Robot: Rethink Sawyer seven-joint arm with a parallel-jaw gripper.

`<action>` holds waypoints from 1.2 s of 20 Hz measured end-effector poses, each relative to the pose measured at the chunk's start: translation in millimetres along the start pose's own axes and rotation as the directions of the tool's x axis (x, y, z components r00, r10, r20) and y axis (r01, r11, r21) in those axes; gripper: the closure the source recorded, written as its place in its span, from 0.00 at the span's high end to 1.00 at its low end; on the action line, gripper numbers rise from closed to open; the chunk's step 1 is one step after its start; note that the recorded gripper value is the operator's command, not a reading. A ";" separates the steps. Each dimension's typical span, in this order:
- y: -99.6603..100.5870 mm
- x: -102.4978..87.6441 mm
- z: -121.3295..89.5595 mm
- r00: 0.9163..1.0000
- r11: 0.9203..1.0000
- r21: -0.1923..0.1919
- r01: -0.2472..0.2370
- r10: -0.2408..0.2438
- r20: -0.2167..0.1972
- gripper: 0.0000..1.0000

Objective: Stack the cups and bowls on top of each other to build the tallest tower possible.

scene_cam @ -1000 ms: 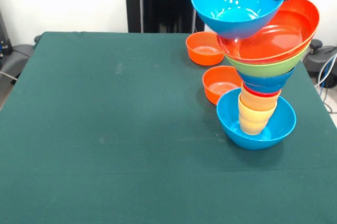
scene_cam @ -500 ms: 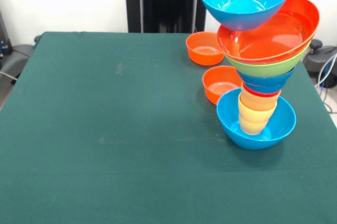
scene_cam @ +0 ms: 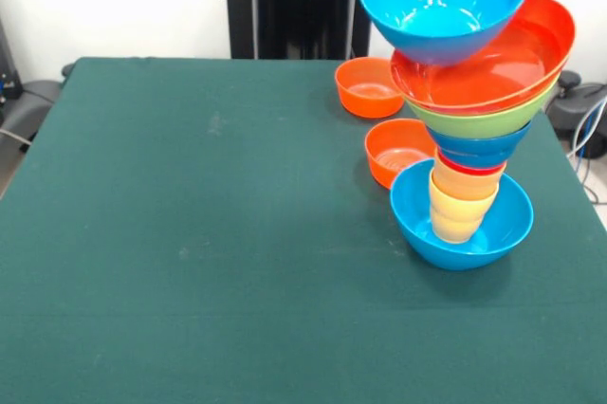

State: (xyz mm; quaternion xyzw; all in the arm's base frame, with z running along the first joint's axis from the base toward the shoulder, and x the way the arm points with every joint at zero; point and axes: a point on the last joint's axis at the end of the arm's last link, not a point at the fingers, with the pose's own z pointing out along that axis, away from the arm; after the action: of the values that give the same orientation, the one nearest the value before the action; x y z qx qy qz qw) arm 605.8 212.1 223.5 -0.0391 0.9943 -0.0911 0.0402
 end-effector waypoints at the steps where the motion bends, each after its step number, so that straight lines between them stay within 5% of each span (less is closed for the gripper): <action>1: 0.5 -0.8 2.7 1.000 1.000 -0.001 0.000 0.000 0.004 0.00; 12: 9.4 -0.5 25.9 1.000 1.000 -0.007 0.000 0.000 -0.009 0.00; 24: 17.5 -7.5 20.3 1.000 1.000 -0.021 -0.016 0.016 0.002 0.00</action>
State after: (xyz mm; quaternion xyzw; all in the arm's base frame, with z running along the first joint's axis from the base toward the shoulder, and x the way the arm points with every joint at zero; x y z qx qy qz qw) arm 613.7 226.3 201.0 -0.0316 0.9954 -0.0803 0.0414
